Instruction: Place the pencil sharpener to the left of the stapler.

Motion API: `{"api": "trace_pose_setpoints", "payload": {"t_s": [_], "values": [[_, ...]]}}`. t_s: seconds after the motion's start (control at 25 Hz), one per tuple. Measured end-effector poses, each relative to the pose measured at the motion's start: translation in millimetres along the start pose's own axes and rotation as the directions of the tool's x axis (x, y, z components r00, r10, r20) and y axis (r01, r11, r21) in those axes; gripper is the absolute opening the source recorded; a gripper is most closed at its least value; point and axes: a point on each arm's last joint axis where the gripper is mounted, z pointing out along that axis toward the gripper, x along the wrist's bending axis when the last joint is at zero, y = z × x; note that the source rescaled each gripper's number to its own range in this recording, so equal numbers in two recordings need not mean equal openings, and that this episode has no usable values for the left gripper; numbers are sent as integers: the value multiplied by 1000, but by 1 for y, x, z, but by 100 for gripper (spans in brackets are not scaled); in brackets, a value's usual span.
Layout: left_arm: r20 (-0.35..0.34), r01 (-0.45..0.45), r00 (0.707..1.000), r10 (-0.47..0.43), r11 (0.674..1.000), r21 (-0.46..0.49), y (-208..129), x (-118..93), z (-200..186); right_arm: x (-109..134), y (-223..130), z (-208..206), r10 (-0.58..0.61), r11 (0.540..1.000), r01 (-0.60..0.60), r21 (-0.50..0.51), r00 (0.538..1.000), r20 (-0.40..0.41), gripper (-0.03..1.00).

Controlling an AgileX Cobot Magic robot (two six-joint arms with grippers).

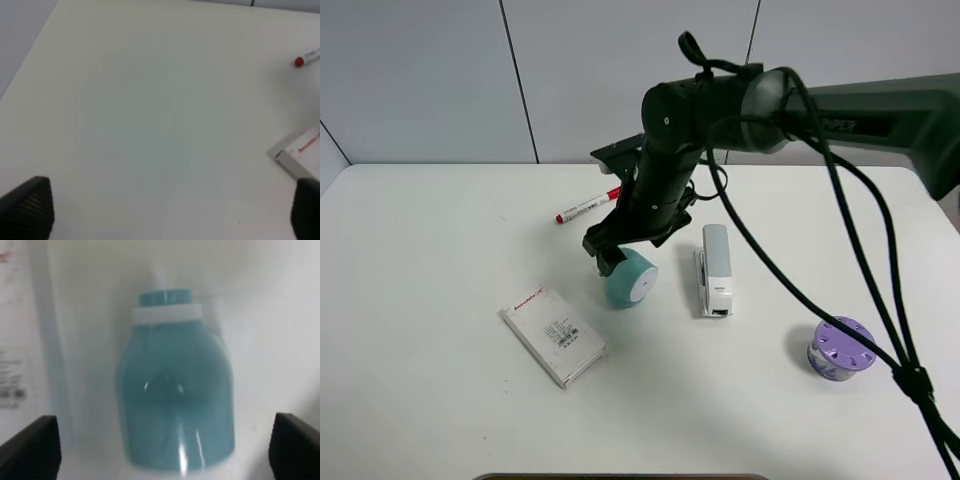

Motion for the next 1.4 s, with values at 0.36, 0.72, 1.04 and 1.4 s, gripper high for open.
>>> {"api": "trace_pose_setpoints", "payload": {"t_s": [0.36, 0.72, 1.04, 1.4], "values": [[0, 0, 1000, 0, 1000, 0, 0, 0, 0, 9, -20, -98, -56, 998, 57, -30, 998, 37, 55], [0, 0, 1000, 0, 1000, 0, 0, 0, 0, 15, -50, -180, -77, 989, 90, -121, 991, 107, 55], [0, 0, 1000, 0, 1000, 0, 0, 0, 0, 16, -74, -234, -51, 962, 97, -256, 982, 182, 55], [0, 0, 1000, 0, 1000, 0, 0, 0, 0, 22, -113, -290, -32, 905, 115, -409, 978, 205, 55]]}}
